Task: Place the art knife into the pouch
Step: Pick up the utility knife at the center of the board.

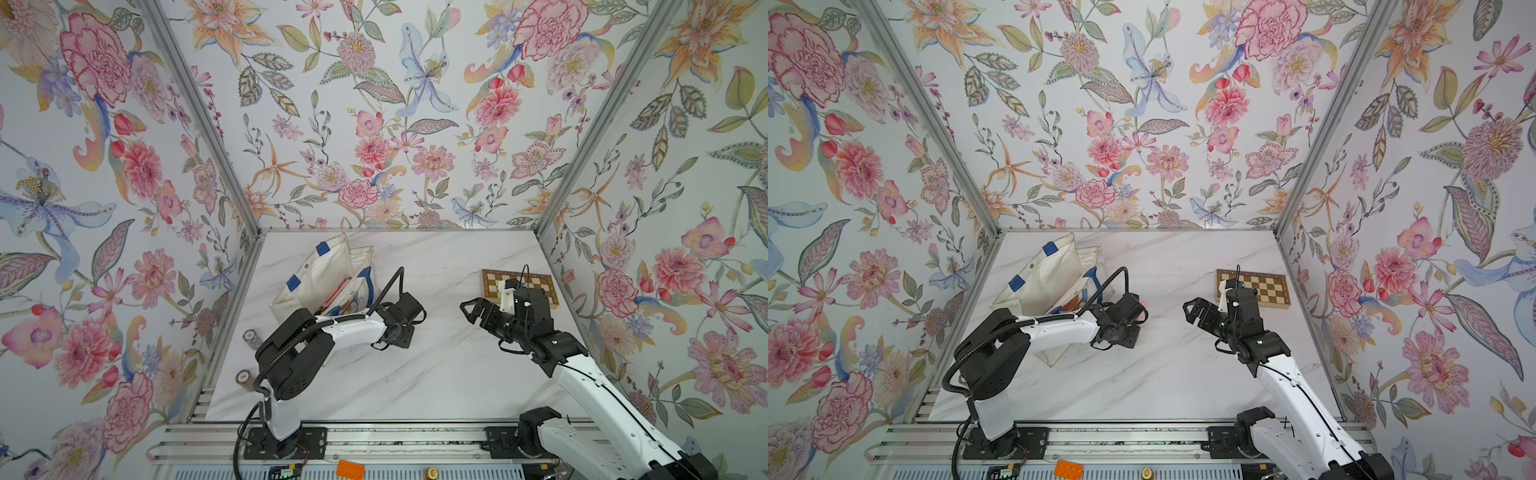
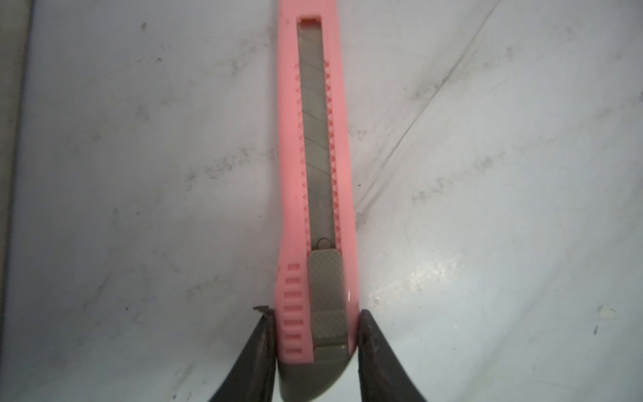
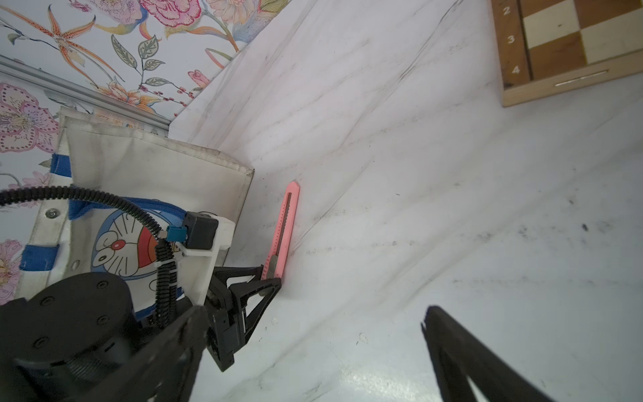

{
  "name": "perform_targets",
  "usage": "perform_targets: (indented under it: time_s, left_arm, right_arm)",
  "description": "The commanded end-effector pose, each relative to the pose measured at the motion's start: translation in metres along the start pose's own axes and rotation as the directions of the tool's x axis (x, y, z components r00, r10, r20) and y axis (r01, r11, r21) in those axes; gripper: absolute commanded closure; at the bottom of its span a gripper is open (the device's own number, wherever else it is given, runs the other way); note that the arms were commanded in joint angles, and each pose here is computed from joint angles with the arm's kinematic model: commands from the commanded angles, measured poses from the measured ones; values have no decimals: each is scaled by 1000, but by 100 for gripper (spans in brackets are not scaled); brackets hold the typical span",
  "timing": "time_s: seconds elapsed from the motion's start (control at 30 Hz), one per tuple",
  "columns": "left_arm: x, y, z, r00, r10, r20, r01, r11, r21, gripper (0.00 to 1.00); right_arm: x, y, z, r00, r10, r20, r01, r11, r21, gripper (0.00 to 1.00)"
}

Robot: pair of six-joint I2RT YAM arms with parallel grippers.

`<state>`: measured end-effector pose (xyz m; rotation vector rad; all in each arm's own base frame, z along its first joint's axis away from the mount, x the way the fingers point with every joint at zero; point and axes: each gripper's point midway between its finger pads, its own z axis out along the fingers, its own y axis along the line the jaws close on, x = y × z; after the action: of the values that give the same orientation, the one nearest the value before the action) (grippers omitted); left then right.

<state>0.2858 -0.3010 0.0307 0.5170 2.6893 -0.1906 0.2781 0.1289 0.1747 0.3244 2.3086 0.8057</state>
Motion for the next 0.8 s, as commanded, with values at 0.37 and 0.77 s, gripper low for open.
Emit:
perform_targets:
  time_s: [0.37,0.77]
  left_arm:
    - [-89,-4,-123,968,38,248,-41,999,6,81]
    - [-144,37,-211,925,35,378,-19,999,-47,83]
  right_arm:
    - [-5,8,1,1000,8,17,-7,999,-51,1]
    - [-14,16,10,1000,-8,13,9,998,-68,1]
